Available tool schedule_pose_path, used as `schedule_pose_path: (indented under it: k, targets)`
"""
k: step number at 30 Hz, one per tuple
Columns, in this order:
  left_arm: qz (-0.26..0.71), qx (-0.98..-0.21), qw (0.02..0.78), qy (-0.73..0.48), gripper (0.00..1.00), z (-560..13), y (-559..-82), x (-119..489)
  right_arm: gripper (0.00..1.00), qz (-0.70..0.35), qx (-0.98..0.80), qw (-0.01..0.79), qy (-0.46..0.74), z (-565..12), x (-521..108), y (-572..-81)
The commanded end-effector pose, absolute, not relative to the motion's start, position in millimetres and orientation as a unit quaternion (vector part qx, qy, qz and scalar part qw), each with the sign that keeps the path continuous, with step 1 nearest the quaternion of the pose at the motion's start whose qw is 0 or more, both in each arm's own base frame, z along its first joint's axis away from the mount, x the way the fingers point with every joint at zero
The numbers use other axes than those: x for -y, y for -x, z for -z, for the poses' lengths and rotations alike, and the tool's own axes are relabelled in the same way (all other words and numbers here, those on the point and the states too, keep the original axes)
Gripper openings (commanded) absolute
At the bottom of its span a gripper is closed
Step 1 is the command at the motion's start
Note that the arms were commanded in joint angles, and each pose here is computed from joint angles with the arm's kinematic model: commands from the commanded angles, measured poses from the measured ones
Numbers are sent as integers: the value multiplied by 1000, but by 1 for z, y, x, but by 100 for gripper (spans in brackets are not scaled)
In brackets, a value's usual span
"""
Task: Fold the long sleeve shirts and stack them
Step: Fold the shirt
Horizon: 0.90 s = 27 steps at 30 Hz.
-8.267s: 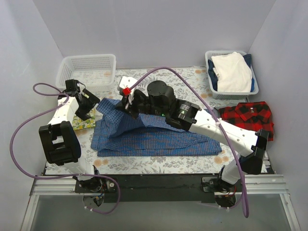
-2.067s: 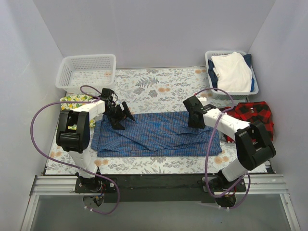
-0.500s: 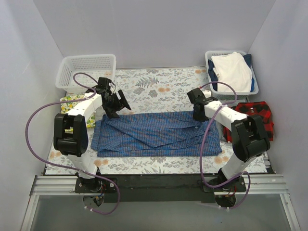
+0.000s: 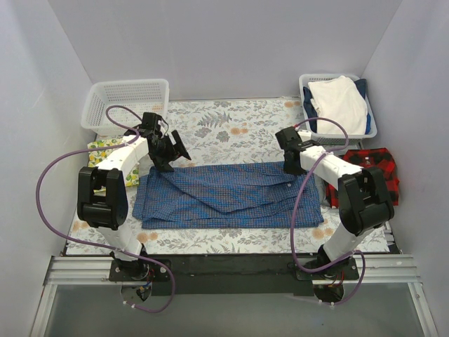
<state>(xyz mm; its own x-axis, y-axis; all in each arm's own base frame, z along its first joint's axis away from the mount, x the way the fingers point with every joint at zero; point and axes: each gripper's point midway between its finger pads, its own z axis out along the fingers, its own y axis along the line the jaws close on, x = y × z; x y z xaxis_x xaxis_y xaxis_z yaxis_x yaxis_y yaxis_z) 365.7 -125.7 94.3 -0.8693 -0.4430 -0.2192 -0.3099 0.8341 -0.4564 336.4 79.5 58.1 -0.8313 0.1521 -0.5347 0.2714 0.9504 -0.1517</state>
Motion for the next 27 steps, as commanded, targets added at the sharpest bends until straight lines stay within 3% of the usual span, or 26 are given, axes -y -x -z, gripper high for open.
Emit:
schedule_pose_path:
  k: [1, 7, 15, 22, 27]
  targets:
    - [210, -943, 169, 193, 79, -99, -360, 124, 1, 107, -935, 311, -133, -80, -76, -352]
    - [201, -948, 150, 197, 79, -80, -349, 122, 1, 27, -917, 377, -127, -110, -94, -361]
    - [165, -957, 126, 200, 79, -58, -320, 109, 1, -60, -907, 407, -86, -141, -129, -379]
    - [152, -958, 125, 207, 79, -49, -313, 104, 1, -72, -909, 404, -65, -133, -136, -380]
    - [135, -959, 134, 209, 79, -52, -313, 97, 4, -57, -928, 360, -74, -106, -134, -371]
